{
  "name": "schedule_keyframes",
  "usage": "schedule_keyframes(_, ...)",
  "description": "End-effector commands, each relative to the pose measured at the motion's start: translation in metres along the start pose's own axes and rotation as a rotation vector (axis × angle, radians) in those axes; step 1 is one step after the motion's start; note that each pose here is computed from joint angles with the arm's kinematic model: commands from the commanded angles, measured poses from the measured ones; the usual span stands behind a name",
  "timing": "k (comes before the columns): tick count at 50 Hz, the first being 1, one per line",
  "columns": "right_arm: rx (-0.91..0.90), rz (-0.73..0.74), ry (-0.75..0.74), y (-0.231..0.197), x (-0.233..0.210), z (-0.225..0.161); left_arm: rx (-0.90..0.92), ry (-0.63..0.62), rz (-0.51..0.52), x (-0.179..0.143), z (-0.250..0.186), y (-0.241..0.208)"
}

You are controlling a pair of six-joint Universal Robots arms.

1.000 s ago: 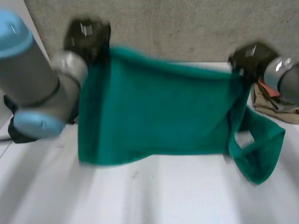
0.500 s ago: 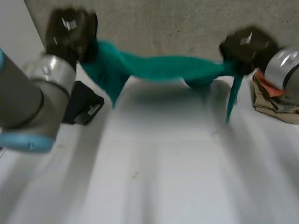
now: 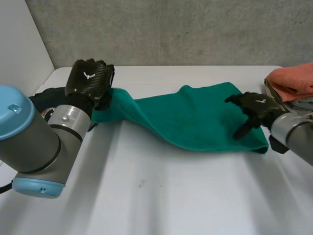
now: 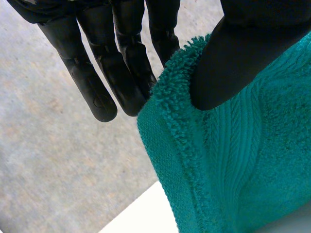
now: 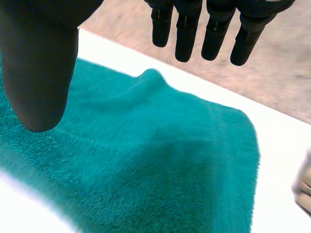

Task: Fold the laundry.

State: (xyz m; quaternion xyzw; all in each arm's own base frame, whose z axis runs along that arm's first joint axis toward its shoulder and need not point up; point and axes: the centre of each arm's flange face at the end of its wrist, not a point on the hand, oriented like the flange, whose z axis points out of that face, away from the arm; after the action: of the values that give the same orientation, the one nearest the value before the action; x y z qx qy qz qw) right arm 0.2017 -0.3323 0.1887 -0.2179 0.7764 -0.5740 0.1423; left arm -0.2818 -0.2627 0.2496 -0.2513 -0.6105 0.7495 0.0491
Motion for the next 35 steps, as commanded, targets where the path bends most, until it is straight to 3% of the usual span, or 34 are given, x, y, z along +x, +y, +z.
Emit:
schedule_keyframes(1,-0.006,0.112,0.108,-0.002,0.035,-0.024,0.055,-0.024,-0.001,-0.008,0.001,-0.020)
schedule_keyframes(12,-0.158,-0.064,0.099,0.031,0.048,-0.034,0.120,-0.048,-0.006,-0.015,0.011,-0.041)
schedule_keyframes(22,-0.187,-0.067,0.081,0.064,0.053,-0.010,0.153,-0.055,-0.009,-0.018,0.016,-0.055)
schedule_keyframes(35,-0.150,-0.112,0.015,0.065,0.030,0.008,0.142,-0.050,-0.011,-0.016,0.014,-0.053)
